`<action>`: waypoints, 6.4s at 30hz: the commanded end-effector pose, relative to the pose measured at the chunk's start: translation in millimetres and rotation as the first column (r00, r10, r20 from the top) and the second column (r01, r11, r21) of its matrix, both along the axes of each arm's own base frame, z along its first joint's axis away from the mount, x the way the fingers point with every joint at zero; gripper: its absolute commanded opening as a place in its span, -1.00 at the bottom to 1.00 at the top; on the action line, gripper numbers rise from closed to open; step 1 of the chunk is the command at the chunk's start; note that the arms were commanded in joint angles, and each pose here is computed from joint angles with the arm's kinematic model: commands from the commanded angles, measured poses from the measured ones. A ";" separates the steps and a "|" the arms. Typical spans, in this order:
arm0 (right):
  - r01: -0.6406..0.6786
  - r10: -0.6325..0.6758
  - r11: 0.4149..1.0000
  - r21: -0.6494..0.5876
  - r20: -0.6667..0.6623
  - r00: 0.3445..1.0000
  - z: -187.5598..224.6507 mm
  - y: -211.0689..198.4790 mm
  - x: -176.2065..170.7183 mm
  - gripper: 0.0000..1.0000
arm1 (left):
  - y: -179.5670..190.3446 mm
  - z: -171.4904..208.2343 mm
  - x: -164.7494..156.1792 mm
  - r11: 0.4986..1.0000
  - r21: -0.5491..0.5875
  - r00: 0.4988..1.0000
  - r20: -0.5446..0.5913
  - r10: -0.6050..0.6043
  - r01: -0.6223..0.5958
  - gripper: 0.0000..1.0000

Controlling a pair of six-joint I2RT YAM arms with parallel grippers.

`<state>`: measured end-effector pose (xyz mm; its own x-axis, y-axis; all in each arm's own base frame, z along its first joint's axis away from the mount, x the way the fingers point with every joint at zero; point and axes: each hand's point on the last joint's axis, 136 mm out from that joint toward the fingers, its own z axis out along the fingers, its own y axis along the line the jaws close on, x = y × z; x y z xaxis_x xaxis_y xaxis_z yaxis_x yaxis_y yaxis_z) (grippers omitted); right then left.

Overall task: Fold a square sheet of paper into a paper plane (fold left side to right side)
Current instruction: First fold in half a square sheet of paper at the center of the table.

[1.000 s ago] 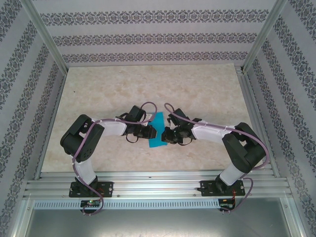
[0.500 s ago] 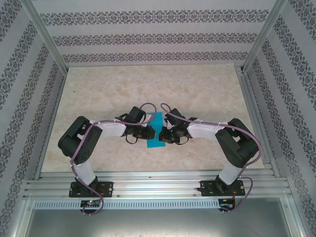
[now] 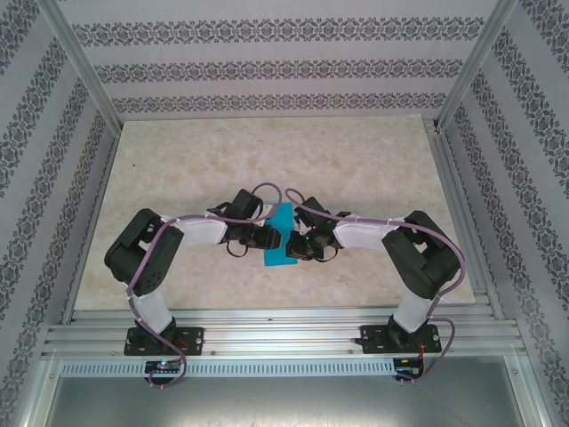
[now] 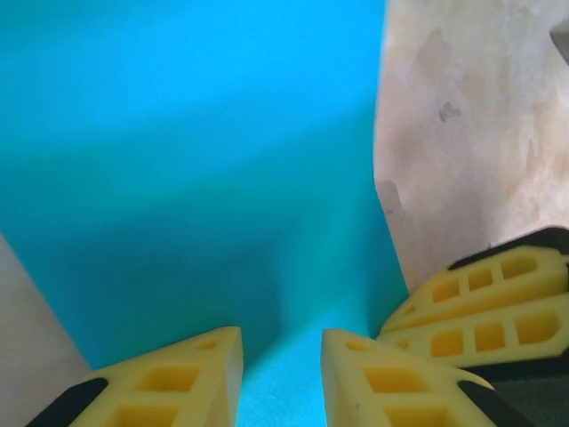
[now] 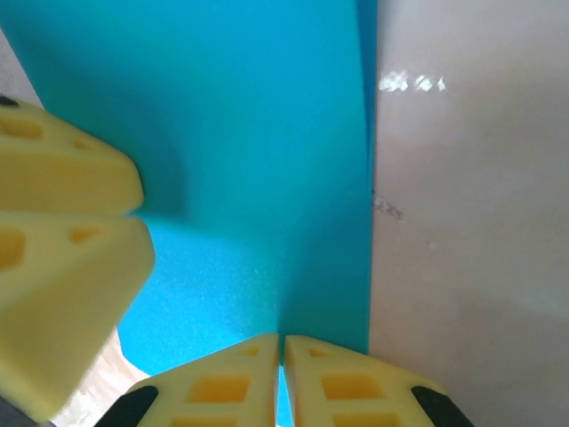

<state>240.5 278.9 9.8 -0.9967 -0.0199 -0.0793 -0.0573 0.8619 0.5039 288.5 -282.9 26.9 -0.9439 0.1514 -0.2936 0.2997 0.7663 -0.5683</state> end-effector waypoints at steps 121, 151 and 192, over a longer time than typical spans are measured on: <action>-0.075 0.051 0.960 -0.270 -0.097 0.994 -45.8 -42.7 -27.7 -0.74 | 43.9 -9.2 194.3 0.978 0.027 0.936 0.297 0.190 -0.208 -0.55; 0.036 -0.076 0.976 0.214 0.179 0.981 60.5 51.3 162.2 -0.69 | 36.5 55.5 63.0 0.937 -0.320 0.965 0.169 0.202 -0.140 -0.61; 0.015 -0.018 0.999 0.037 0.061 0.998 -18.1 53.0 162.3 -0.77 | 23.4 -32.0 -12.9 0.989 -0.137 0.998 0.014 0.057 -0.054 -0.66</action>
